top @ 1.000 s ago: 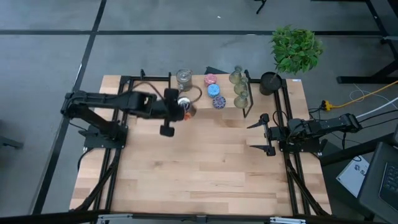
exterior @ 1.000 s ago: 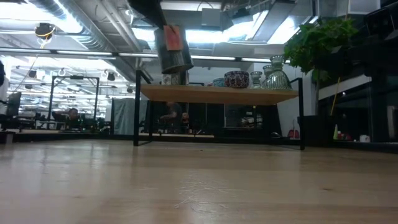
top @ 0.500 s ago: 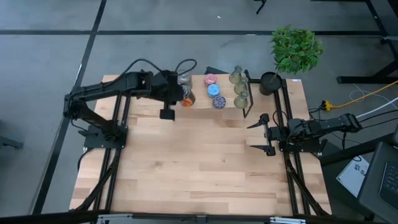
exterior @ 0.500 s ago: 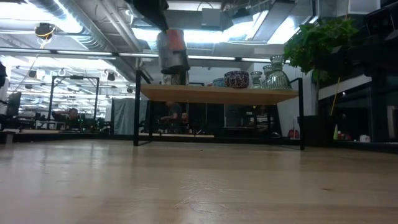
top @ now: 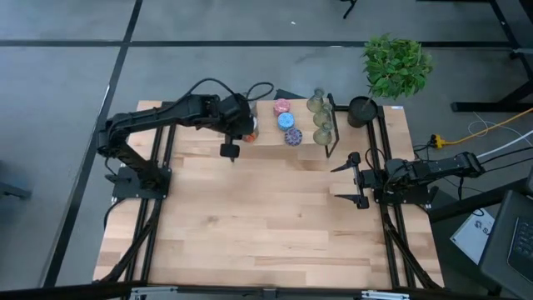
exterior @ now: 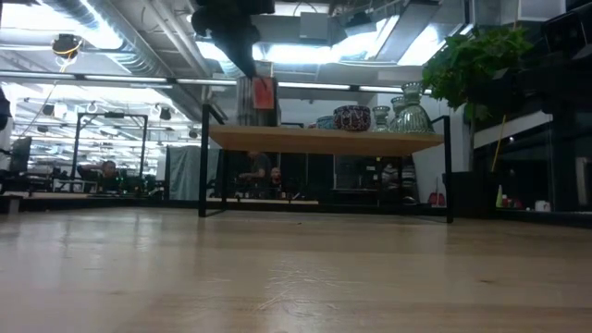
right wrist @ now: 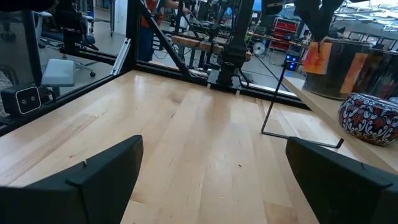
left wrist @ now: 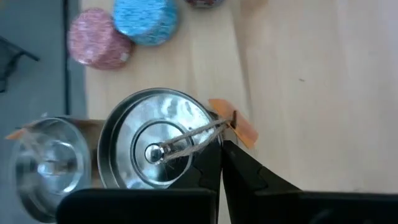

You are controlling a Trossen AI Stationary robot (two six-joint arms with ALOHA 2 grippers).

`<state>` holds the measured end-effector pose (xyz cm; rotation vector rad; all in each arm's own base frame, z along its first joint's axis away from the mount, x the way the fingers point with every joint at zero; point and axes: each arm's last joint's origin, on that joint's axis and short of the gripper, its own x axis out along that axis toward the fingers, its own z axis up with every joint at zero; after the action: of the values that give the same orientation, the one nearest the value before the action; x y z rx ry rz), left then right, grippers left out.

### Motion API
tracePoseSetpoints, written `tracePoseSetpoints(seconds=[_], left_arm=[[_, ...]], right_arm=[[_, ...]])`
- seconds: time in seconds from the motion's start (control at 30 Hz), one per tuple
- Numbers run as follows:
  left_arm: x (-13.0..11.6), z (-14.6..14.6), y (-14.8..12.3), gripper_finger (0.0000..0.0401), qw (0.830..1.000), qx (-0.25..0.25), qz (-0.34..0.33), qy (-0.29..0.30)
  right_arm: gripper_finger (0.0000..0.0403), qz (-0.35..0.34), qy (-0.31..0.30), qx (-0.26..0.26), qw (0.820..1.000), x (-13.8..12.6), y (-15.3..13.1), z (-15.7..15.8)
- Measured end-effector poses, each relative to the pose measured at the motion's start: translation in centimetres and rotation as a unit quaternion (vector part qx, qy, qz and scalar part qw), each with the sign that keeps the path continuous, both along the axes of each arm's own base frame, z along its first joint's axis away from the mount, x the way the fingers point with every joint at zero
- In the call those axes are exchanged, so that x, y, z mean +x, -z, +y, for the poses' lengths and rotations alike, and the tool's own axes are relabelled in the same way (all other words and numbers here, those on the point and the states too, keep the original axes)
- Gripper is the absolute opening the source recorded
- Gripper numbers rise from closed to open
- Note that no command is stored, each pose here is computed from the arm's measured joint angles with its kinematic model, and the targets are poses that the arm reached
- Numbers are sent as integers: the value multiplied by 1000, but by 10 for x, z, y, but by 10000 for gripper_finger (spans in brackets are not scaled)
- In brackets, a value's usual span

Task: Pick & Place candle stick holders
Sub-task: Put the silver scented candle on the shelf aligned with the other silver scented candle, then return to Home Position

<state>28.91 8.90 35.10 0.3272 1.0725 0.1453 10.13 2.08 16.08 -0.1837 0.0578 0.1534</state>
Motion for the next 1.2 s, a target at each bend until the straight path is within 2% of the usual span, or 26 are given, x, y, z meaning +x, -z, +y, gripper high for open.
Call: tracePoseSetpoints(seconds=[0.33,0.77,0.93,1.2], left_arm=[[3,1,2,6,1000,-4,-1,-15],[0,0,-1,94,1000,0,-9,-24],[-6,-1,-12,110,999,33,-20,-38],[-26,-20,-45,113,995,40,-86,-19]], right_arm=[[398,0,0,0,1000,0,0,0],[398,0,0,0,1000,0,0,0],[398,0,0,0,1000,0,0,0],[398,0,0,0,1000,0,0,0]])
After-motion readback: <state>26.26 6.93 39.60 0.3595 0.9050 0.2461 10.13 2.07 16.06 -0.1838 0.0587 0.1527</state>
